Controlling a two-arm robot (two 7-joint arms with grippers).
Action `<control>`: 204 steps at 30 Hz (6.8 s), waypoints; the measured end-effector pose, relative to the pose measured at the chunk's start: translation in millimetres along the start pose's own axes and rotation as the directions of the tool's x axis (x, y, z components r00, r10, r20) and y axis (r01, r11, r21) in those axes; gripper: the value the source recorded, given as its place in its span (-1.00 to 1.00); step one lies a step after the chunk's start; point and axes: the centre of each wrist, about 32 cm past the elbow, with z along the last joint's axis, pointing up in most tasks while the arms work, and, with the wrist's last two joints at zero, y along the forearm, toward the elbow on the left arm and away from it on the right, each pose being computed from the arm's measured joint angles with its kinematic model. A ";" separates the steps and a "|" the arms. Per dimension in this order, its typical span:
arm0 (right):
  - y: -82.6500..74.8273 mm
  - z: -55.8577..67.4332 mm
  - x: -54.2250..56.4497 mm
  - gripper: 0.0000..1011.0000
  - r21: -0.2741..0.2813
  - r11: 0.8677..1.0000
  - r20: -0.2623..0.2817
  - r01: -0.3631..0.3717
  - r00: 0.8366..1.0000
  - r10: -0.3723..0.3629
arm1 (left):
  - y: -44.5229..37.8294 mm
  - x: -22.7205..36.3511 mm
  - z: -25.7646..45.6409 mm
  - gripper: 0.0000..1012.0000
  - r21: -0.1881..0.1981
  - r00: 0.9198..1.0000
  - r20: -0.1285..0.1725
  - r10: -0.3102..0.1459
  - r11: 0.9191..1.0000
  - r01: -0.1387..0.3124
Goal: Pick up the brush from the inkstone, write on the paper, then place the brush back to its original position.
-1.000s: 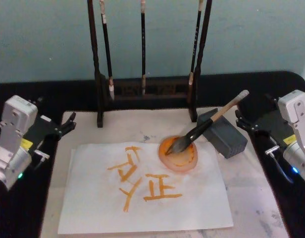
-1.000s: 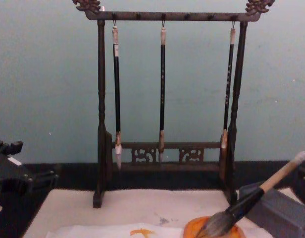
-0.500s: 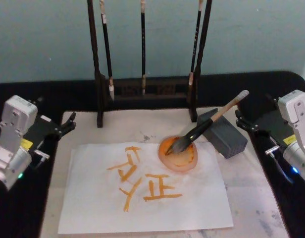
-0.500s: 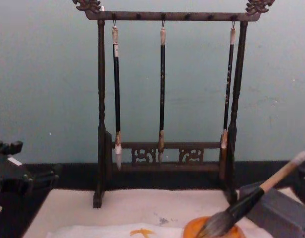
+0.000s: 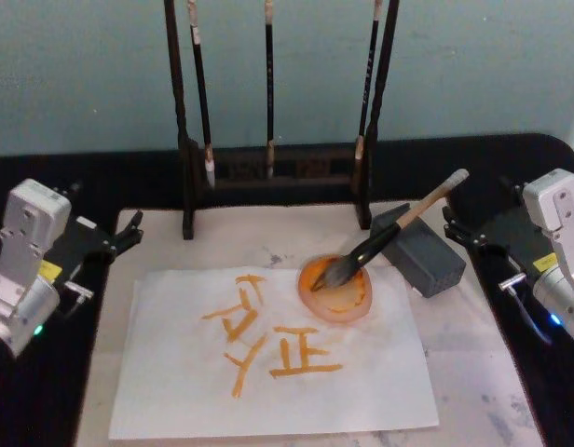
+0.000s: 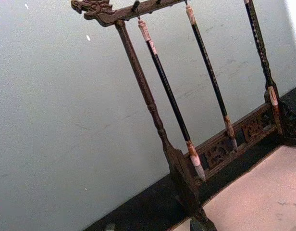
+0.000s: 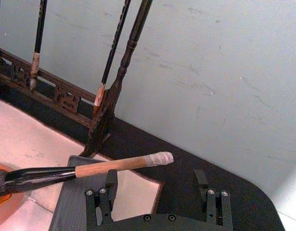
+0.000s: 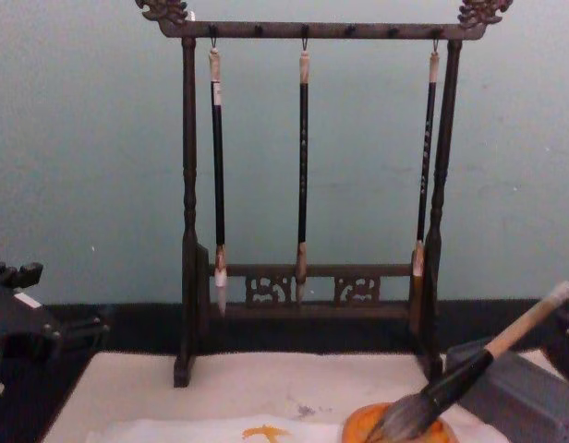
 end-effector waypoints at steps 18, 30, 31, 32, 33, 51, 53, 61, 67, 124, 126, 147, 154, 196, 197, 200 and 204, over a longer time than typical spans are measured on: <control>0.0 0.0 0.0 0.98 0.000 1.000 0.000 0.000 1.000 0.000 | 0.0 0.0 0.0 1.00 0.000 1.000 0.000 0.000 1.000 0.000; -0.3 0.9 1.0 0.98 0.001 1.000 -0.009 -0.001 1.000 0.001 | 0.0 0.0 0.0 1.00 0.000 1.000 0.000 0.000 1.000 0.000; -0.5 1.5 1.4 0.98 0.002 1.000 -0.015 -0.002 1.000 0.002 | 0.0 0.0 0.0 1.00 0.000 1.000 0.000 0.000 1.000 0.000; -0.7 2.1 1.9 0.98 0.001 1.000 -0.025 -0.003 1.000 0.003 | 0.0 0.0 0.0 1.00 0.000 1.000 0.000 0.000 1.000 0.000; -0.9 2.8 2.6 0.98 0.000 1.000 -0.038 -0.005 0.999 0.005 | 0.0 0.0 0.0 1.00 0.000 1.000 0.000 0.000 1.000 0.000; 1.8 23.9 20.3 0.98 -0.115 0.984 -0.651 -0.135 0.759 0.028 | 0.0 0.0 0.0 0.99 0.000 1.000 0.000 0.000 1.000 0.000; 4.0 25.0 21.6 0.98 -0.124 0.981 -0.698 -0.151 0.715 0.022 | 0.0 0.0 0.0 1.00 0.000 1.000 0.000 0.000 1.000 0.000; 20.3 26.5 24.7 0.98 -0.162 0.963 -0.878 -0.215 0.476 -0.041 | 0.0 0.0 0.0 1.00 0.000 1.000 0.000 0.000 1.000 0.000; 30.4 25.4 23.3 0.98 -0.148 0.964 -0.915 -0.220 0.401 -0.049 | 0.0 0.0 0.0 1.00 0.000 1.000 0.000 0.000 1.000 0.000; 78.1 9.2 27.3 0.79 -0.110 0.963 -0.951 -0.246 0.307 -0.030 | 0.0 0.0 0.0 1.00 0.000 1.000 0.000 0.000 1.000 0.000; 78.1 9.3 27.2 0.66 -0.110 0.963 -0.951 -0.246 0.307 -0.030 | 0.0 0.0 0.0 1.00 0.000 1.000 0.000 0.000 1.000 0.000; 77.9 9.4 27.3 -0.58 -0.110 0.963 -0.951 -0.246 0.306 -0.031 | 0.0 0.0 0.0 1.00 0.000 1.000 0.000 0.000 1.000 0.000; 77.9 9.4 27.3 -0.65 -0.110 0.963 -0.951 -0.246 0.306 -0.031 | 0.0 0.0 0.0 1.00 0.000 1.000 0.000 0.000 1.000 0.000; 31.1 85.2 -7.1 -0.65 0.198 0.956 -0.737 -0.216 0.610 0.290 | 0.0 0.0 0.0 1.00 0.000 1.000 0.000 0.000 1.000 0.000; 30.0 86.8 -8.9 -0.65 0.208 0.954 -0.718 -0.217 0.628 0.300 | 0.0 0.0 0.0 1.00 0.000 1.000 0.000 0.000 1.000 0.000; 26.4 91.7 -17.0 -0.65 0.245 0.942 -0.642 -0.231 0.689 0.336 | 0.0 0.0 0.0 1.00 0.000 1.000 0.000 0.000 1.000 0.000; 22.9 95.9 -29.3 -0.65 0.292 0.921 -0.527 -0.256 0.761 0.378 | 0.0 0.0 0.0 1.00 0.000 1.000 0.000 0.000 1.000 0.000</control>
